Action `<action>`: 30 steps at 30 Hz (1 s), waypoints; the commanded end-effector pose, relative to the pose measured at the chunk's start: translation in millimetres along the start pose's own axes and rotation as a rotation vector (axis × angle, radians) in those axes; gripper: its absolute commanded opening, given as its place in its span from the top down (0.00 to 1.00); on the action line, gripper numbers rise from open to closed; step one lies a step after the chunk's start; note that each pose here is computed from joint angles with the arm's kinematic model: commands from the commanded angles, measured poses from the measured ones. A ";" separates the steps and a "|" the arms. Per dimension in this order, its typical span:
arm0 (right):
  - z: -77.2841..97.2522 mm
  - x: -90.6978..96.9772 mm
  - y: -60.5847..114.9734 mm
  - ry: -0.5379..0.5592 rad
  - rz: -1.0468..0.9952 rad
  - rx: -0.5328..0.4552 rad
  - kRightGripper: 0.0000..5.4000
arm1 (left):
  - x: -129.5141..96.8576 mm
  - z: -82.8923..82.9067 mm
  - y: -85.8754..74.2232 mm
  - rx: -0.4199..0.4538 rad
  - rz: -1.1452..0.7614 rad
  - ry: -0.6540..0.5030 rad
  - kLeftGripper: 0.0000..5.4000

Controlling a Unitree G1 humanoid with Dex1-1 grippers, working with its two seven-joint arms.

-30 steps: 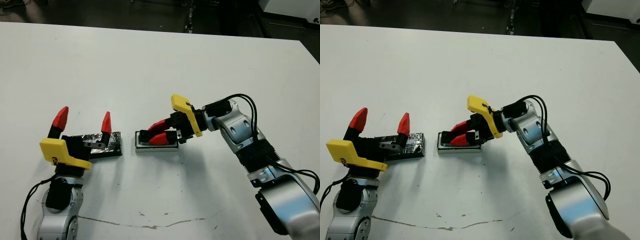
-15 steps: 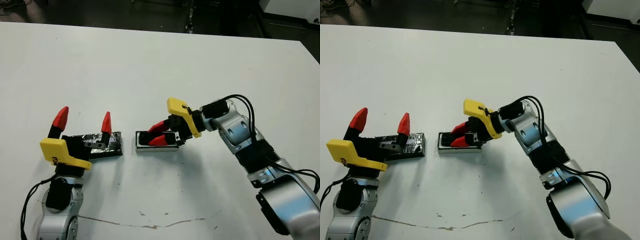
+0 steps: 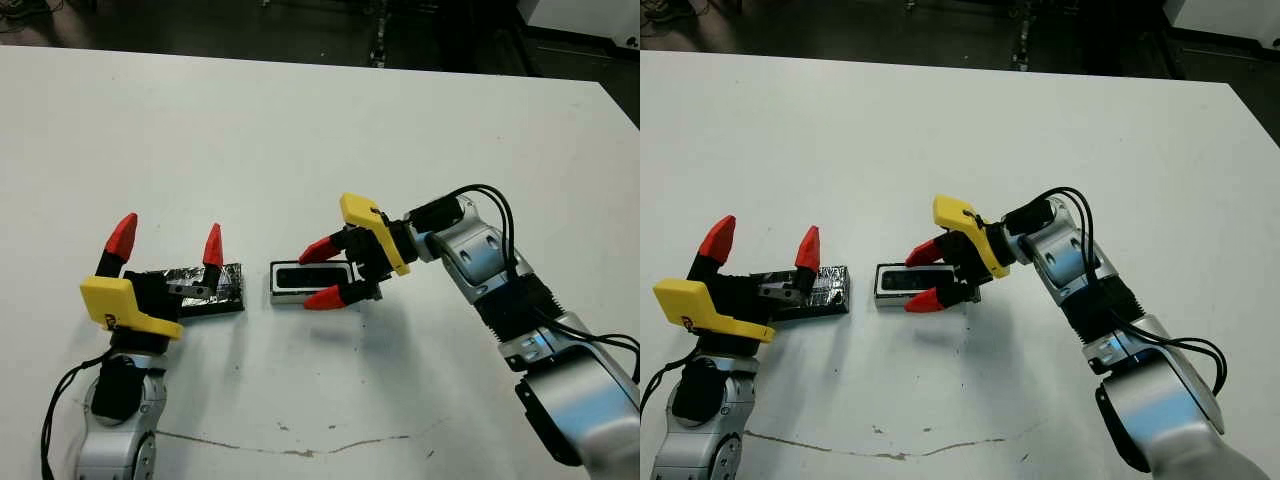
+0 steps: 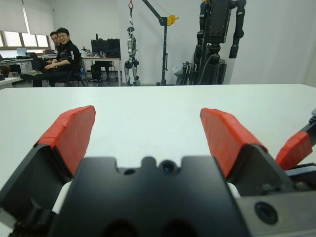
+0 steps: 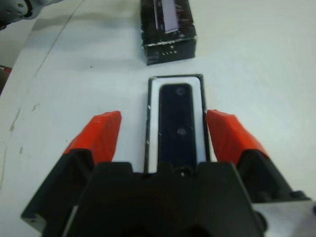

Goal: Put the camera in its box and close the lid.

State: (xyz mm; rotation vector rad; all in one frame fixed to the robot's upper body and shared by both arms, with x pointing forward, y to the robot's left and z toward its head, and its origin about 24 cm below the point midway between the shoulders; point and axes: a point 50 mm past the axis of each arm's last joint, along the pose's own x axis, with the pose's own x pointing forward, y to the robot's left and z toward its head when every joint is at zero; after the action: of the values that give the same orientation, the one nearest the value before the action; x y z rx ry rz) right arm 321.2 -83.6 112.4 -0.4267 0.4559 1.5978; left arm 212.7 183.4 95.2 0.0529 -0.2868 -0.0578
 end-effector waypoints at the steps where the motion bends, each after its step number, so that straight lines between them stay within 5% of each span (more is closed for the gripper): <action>1: -1.8 -11.0 -3.4 -0.006 -0.037 0.014 0.06 | -1.7 -2.6 0.1 0.005 -0.008 0.018 0.00; 10: 16.3 -38.6 -2.6 -0.178 -0.112 -0.083 0.00 | -1.7 -3.1 0.0 0.005 -0.007 0.020 0.00; 16: 21.4 -69.3 6.1 -0.314 -0.241 -0.052 0.00 | -1.6 -2.3 -0.5 0.010 -0.008 0.018 0.00; 24: -11.7 -97.1 31.7 -0.575 -0.665 0.109 0.12 | -0.6 1.6 8.1 0.037 -0.035 0.024 0.00; 30: -39.1 -94.6 65.3 -0.569 -0.959 0.193 0.30 | 4.5 13.0 23.1 0.080 -0.059 0.014 0.00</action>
State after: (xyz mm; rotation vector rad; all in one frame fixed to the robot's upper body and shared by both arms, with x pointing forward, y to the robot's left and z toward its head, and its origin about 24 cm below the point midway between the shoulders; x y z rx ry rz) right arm 270.6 -184.3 134.9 0.0097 -0.0543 0.7245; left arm 213.6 201.0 106.3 0.1200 -0.2752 -0.0963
